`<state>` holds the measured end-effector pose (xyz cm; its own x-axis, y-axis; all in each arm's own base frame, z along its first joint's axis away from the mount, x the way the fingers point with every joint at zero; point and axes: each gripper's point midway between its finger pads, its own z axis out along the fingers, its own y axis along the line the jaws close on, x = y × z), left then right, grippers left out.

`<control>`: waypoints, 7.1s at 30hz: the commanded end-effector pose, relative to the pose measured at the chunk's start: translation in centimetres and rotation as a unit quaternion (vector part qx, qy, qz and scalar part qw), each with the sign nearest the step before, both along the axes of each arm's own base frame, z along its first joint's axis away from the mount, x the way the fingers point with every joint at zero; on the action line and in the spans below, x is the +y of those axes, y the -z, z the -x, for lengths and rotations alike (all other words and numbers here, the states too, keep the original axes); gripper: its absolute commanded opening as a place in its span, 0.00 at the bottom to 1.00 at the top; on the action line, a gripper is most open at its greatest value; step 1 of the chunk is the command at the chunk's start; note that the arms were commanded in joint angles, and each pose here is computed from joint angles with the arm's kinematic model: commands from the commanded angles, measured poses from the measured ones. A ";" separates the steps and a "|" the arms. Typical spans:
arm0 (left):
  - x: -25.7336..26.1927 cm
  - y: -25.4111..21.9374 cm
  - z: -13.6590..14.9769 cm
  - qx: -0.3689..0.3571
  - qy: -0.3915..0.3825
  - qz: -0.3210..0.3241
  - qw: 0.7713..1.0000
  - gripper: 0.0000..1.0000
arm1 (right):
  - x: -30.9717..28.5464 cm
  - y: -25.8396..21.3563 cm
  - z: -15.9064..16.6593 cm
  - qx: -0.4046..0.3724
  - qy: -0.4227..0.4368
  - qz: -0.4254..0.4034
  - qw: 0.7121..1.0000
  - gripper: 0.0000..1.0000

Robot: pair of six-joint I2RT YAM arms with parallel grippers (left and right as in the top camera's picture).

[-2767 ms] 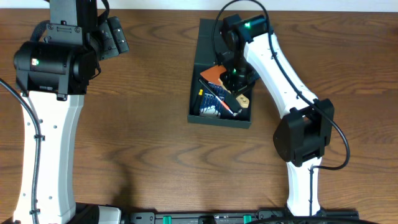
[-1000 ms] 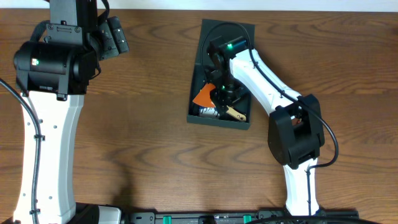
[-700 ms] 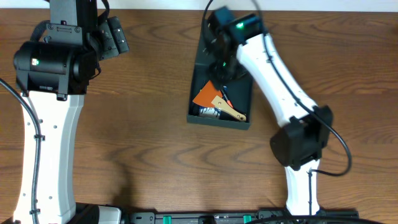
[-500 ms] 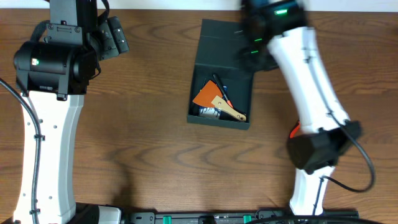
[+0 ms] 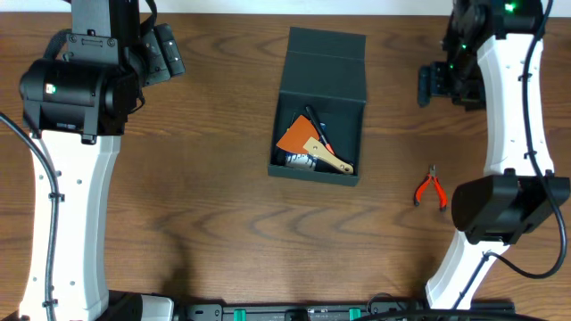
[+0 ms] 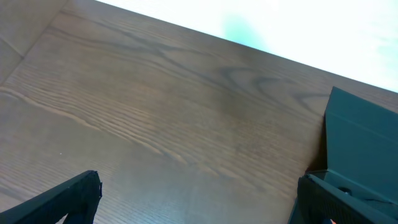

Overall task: Pack container
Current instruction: 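Lower the scraper into the box, release, and raise the right arm, then move the right gripper down over the red-black pliers, then close the right gripper on the pliers handles and lift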

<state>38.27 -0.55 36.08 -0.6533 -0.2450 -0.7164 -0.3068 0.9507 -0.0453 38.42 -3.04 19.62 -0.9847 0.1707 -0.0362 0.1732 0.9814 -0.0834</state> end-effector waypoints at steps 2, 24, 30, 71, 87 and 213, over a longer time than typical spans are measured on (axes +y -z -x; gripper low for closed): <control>0.4 -0.4 0.2 -0.004 -0.007 -0.003 1.000 0.99 | -0.3 0.3 0.9 0.015 -0.009 0.004 1.000 0.84; 0.4 -0.4 0.2 -0.004 -0.007 -0.003 1.000 0.99 | -0.5 -4.3 12.4 -0.057 -0.002 0.024 0.998 0.87; 0.4 -0.4 0.2 -0.005 -0.007 -0.003 1.000 0.98 | 0.9 1.8 14.0 -0.049 -0.003 -0.014 0.999 0.88; 0.4 -0.4 0.2 -0.005 -0.007 -0.003 1.000 0.99 | 0.3 17.7 12.3 -0.087 0.120 -0.011 0.989 0.93; 0.4 -0.4 0.2 -0.005 -0.007 -0.003 1.000 0.98 | 0.3 20.7 11.1 -0.065 0.117 -0.009 0.991 0.91; 0.4 -0.4 0.2 -0.005 -0.007 -0.003 1.000 0.99 | -2.3 22.7 14.1 0.066 0.112 0.036 0.991 0.01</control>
<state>38.26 -0.55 36.08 -0.6535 -0.2449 -0.7162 -0.3068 0.9507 -0.0451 27.36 -4.82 -0.66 -0.9204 0.3895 -0.0336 0.3907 0.9133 -0.1153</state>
